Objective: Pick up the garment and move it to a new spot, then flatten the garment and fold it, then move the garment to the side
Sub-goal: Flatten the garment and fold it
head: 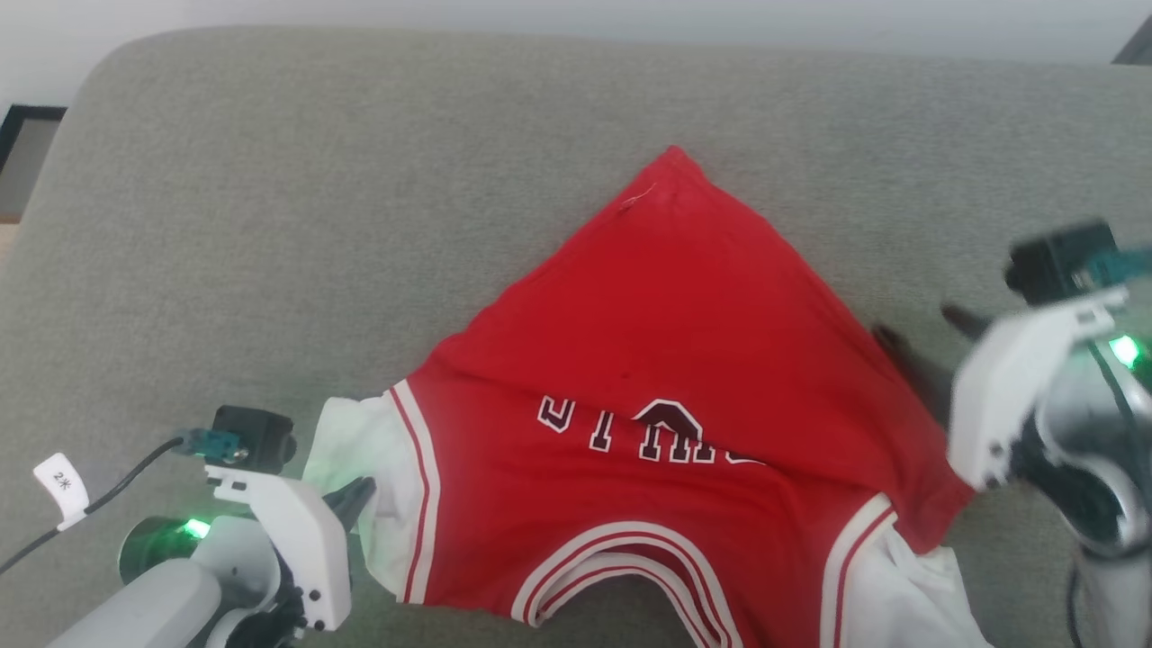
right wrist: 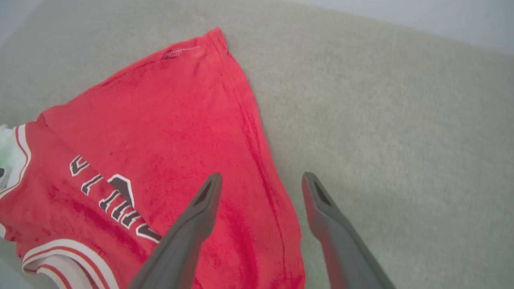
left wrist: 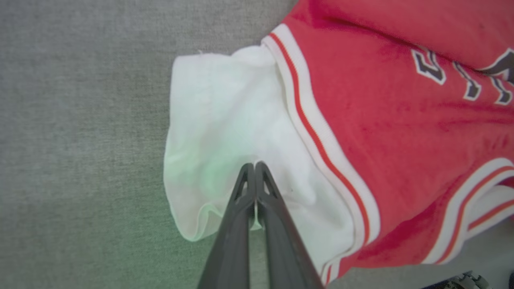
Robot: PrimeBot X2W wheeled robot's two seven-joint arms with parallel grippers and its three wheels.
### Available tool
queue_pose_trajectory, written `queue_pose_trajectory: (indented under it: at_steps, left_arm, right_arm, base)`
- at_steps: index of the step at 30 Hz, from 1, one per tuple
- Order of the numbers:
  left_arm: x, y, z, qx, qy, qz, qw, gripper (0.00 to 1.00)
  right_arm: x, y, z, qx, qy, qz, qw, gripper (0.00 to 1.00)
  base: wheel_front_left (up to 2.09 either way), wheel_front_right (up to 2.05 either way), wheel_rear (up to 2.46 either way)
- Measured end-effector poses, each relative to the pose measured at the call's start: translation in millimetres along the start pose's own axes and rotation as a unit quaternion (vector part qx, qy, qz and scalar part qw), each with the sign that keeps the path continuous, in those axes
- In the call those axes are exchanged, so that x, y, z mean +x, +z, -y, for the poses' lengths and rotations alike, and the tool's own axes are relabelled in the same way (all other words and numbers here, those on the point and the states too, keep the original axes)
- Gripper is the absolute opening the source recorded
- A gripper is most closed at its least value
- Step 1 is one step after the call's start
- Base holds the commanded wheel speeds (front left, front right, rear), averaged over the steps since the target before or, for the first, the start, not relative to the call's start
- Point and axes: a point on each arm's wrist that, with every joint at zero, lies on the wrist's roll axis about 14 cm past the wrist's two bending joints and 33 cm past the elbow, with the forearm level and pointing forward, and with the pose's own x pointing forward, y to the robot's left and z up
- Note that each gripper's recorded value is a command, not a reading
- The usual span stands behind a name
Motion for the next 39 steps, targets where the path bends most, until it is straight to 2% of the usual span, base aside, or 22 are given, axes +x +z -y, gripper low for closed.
queue_pose_trajectory:
  at_steps: [9,14,22,27,32,33,34,39]
  left_arm:
    - [-1,2,4,-0.007,-0.001,0.009,1.0,0.0]
    - [0,1,4,-0.012,-0.002,0.011,1.0,0.0]
    - [5,-4,1,-0.024,0.002,0.004,1.0,0.0]
    - [7,-8,-4,-0.033,0.008,0.001,0.999,0.0]
    - [8,-13,-8,-0.041,0.013,-0.003,0.999,0.0]
    - [8,-12,-9,-0.041,0.014,-0.003,0.999,0.0]
    - [9,-12,-10,-0.041,0.015,-0.003,0.999,0.0]
    - [9,-9,-15,-0.038,0.018,-0.003,0.999,0.0]
  right_arm:
    - [65,68,-32,-0.054,0.051,0.051,0.996,1.0]
    - [108,77,-48,-0.076,0.071,0.027,0.994,1.0]
    - [168,58,-62,-0.096,0.081,-0.063,0.99,1.0]
    - [190,23,-58,-0.124,0.066,-0.151,0.979,1.0]
    - [196,7,-62,-0.134,0.064,-0.214,0.965,1.0]
    - [196,6,-61,-0.135,0.062,-0.222,0.964,0.21]
    - [195,5,-62,-0.139,0.062,-0.227,0.962,0.0]
    - [188,9,-62,-0.141,0.064,-0.223,0.962,0.0]
  base:
    - [0.0,0.0,0.0]
    - [0.0,0.0,0.0]
    - [0.0,0.0,0.0]
    - [0.0,0.0,0.0]
    - [0.0,0.0,0.0]
    - [0.0,0.0,0.0]
    - [0.0,0.0,0.0]
    - [0.0,0.0,0.0]
